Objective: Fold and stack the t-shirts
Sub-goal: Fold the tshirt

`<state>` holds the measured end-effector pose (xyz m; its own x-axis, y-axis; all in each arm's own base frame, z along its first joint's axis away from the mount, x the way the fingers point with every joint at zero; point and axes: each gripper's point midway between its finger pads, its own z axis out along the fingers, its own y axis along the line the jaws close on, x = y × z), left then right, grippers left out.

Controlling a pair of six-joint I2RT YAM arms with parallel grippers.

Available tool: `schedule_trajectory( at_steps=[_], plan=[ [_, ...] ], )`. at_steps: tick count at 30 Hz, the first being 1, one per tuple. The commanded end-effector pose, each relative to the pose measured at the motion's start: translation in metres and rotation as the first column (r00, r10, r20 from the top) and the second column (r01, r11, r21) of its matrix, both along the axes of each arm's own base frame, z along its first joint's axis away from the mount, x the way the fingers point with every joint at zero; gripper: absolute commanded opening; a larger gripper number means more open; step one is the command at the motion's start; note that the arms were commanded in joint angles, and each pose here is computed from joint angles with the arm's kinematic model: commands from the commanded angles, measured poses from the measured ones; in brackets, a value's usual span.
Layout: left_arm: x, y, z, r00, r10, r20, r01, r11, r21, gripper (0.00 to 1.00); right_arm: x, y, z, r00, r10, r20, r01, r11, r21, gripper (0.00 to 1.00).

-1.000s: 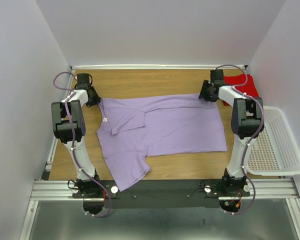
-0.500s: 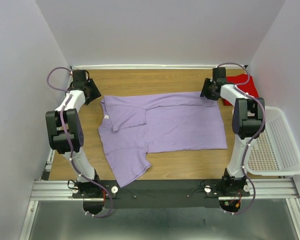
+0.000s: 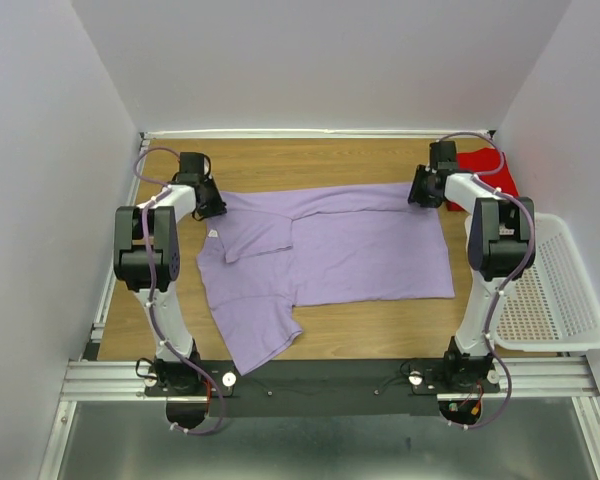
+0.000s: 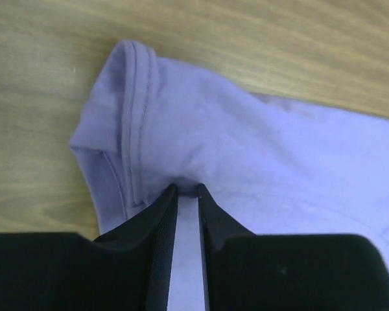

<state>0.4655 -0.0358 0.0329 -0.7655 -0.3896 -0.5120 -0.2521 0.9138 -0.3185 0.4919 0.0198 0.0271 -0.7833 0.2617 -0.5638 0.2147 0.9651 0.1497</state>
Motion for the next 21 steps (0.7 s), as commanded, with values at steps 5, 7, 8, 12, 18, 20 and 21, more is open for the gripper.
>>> schedule_trajectory(
  at_steps=[5, 7, 8, 12, 18, 20, 21],
  plan=[
    [0.023, 0.042, -0.014, 0.997, 0.076, -0.030, -0.073, 0.992, 0.102, 0.27, -0.017, -0.044, -0.022, 0.994, -0.084, -0.074, 0.079, 0.995, -0.063, 0.45],
    [0.024, 0.047, -0.021, 0.996, 0.076, -0.052, -0.069, 0.991, 0.119, 0.27, -0.015, -0.047, -0.025, 0.994, -0.081, -0.078, 0.076, 0.995, -0.060, 0.45],
    [0.027, 0.048, -0.022, 0.996, 0.076, -0.055, -0.069, 0.990, 0.120, 0.27, -0.010, -0.049, -0.022, 0.995, -0.077, -0.068, 0.073, 0.996, -0.060, 0.45],
    [0.041, 0.050, -0.023, 0.996, 0.073, -0.054, -0.066, 0.990, 0.123, 0.27, 0.003, -0.048, -0.021, 0.998, -0.029, -0.056, 0.025, 0.997, -0.069, 0.45],
    [0.054, 0.051, -0.025, 0.997, 0.064, -0.049, -0.057, 0.990, 0.129, 0.28, 0.020, -0.047, -0.007, 0.999, 0.018, -0.026, -0.020, 0.997, -0.077, 0.46],
    [0.060, 0.052, -0.015, 0.998, 0.066, -0.023, -0.063, 0.990, 0.127, 0.31, 0.024, -0.044, 0.001, 1.000, 0.027, -0.013, -0.028, 0.998, -0.063, 0.48],
    [0.063, 0.052, -0.010, 0.998, 0.069, -0.011, -0.067, 0.990, 0.125, 0.33, 0.026, -0.038, 0.006, 0.999, 0.048, -0.002, -0.048, 0.998, -0.035, 0.48]
  ],
)
